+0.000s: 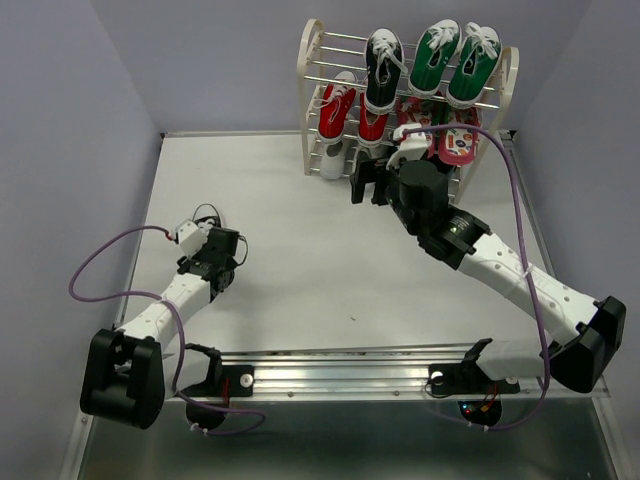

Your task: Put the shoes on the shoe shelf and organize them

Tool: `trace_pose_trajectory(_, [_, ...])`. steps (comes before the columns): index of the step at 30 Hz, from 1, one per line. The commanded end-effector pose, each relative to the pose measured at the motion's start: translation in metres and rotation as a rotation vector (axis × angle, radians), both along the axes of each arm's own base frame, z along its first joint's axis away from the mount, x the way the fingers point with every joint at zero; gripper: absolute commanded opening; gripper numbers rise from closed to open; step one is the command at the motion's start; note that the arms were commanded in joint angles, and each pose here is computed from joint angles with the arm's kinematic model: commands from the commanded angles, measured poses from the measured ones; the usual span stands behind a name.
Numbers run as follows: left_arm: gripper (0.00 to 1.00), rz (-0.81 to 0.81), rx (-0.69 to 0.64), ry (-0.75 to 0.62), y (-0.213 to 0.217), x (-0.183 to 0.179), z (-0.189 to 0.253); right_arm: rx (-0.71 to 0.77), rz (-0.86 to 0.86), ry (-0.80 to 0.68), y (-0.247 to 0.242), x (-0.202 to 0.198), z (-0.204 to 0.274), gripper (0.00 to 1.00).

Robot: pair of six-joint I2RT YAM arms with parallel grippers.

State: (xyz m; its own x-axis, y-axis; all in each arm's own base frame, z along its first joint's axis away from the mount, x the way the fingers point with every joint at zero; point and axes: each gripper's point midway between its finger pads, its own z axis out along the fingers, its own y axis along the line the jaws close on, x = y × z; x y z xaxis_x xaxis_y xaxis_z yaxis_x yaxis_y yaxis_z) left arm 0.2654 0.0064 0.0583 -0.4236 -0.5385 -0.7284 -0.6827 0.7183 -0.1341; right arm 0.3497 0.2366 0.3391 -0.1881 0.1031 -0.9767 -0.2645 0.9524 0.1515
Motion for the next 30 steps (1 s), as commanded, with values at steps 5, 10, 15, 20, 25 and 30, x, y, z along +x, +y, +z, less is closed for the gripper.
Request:
trace_pose_trajectory(5, [0.07, -0.02, -0.038, 0.009, -0.007, 0.002, -0.011, 0.051, -0.07, -0.066, -0.009, 0.007, 0.029, 1.0])
trace_pose_trajectory(10, [0.0, -0.084, -0.056, -0.05, -0.016, 0.015, 0.012, 0.066, -0.08, -0.07, -0.015, 0.002, 0.031, 1.0])
trace_pose_trajectory(15, [0.0, -0.195, -0.089, -0.246, -0.033, 0.043, 0.088, 0.062, -0.097, -0.067, -0.025, -0.004, 0.024, 1.0])
trace_pose_trajectory(20, [0.0, -0.283, -0.083, -0.509, -0.042, 0.055, 0.205, 0.063, -0.136, -0.078, -0.05, -0.022, 0.018, 1.0])
trace_pose_trajectory(25, [0.0, -0.63, 0.01, -0.72, -0.089, 0.068, 0.332, 0.09, -0.238, -0.092, -0.091, -0.045, 0.006, 1.0])
trace_pose_trajectory(30, [0.0, -0.976, 0.205, -0.881, -0.163, 0.058, 0.433, 0.093, -0.288, -0.097, -0.119, -0.065, 0.0, 1.0])
